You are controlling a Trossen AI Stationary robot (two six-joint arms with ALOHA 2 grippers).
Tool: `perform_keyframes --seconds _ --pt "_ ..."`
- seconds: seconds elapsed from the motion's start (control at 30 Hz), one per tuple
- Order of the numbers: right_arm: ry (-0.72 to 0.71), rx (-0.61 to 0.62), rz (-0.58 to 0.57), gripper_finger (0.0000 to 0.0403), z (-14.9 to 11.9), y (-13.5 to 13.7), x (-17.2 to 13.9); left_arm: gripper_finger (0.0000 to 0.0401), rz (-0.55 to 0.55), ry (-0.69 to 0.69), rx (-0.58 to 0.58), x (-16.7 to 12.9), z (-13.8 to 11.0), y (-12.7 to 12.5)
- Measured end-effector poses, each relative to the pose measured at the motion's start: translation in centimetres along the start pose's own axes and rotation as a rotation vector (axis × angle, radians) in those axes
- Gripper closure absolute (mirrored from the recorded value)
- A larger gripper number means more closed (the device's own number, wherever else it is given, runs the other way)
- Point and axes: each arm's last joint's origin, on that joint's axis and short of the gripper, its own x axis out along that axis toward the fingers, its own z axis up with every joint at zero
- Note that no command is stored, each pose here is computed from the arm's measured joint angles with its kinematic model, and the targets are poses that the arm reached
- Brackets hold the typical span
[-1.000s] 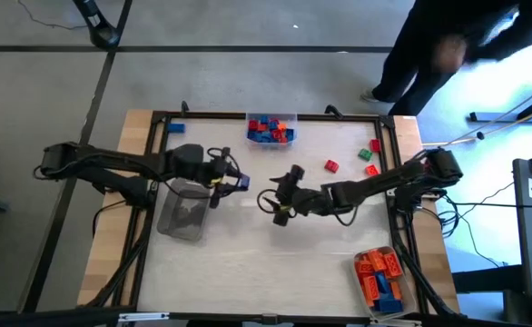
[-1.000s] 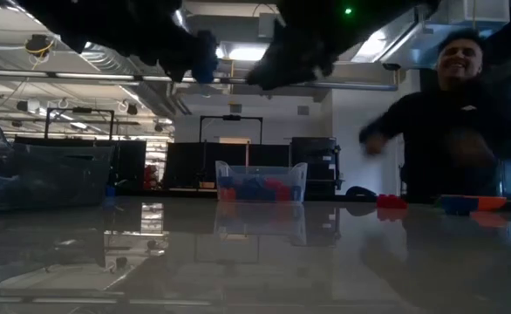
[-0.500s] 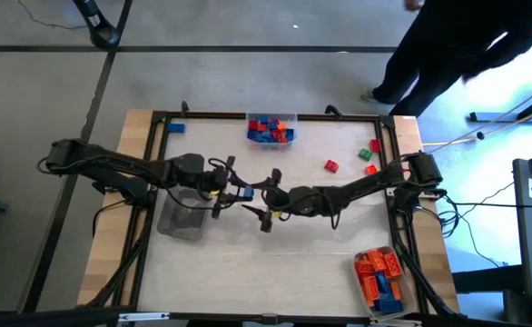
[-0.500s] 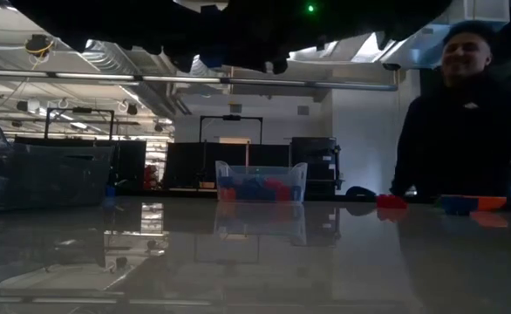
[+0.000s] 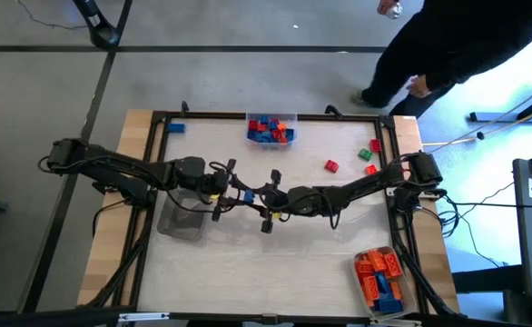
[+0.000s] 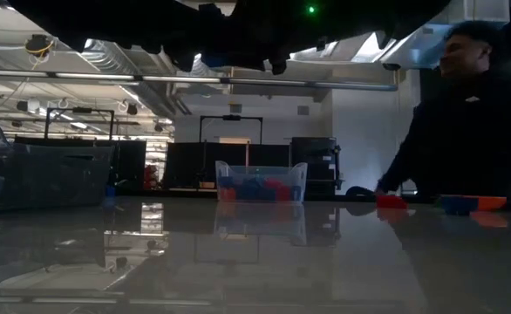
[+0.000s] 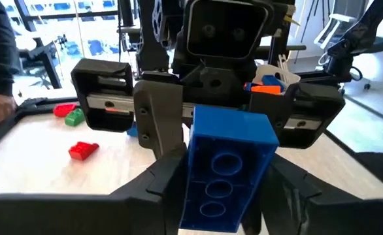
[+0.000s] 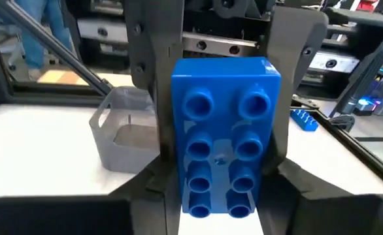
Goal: Sort blocks by size
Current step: Put the blue 8 stud game piece into the gray bin
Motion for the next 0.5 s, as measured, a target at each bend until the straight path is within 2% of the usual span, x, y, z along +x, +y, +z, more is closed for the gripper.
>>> perform_keyframes --seconds 0.17,0.3,0.4,0.5 --pt "0.020 -0.048 0.002 0.0265 -0.2 0.0 0.0 0.0219 -0.004 0.007 -0.064 0.0 -0.1 0.2" --pt "0.037 -0.064 0.016 0.0265 0.5 0.2 -0.7 0.0195 0.005 0.028 -0.065 -0.8 0.3 0.4" --pt "0.068 -0.061 0.018 0.0263 2.4 0.8 -2.8 0.0189 0.023 0.083 -0.064 -2.0 0.2 0.5" --pt "0.139 -0.006 0.043 0.0263 4.0 1.3 -5.7 0.0188 0.030 0.138 -0.064 -2.9 0.1 0.5"
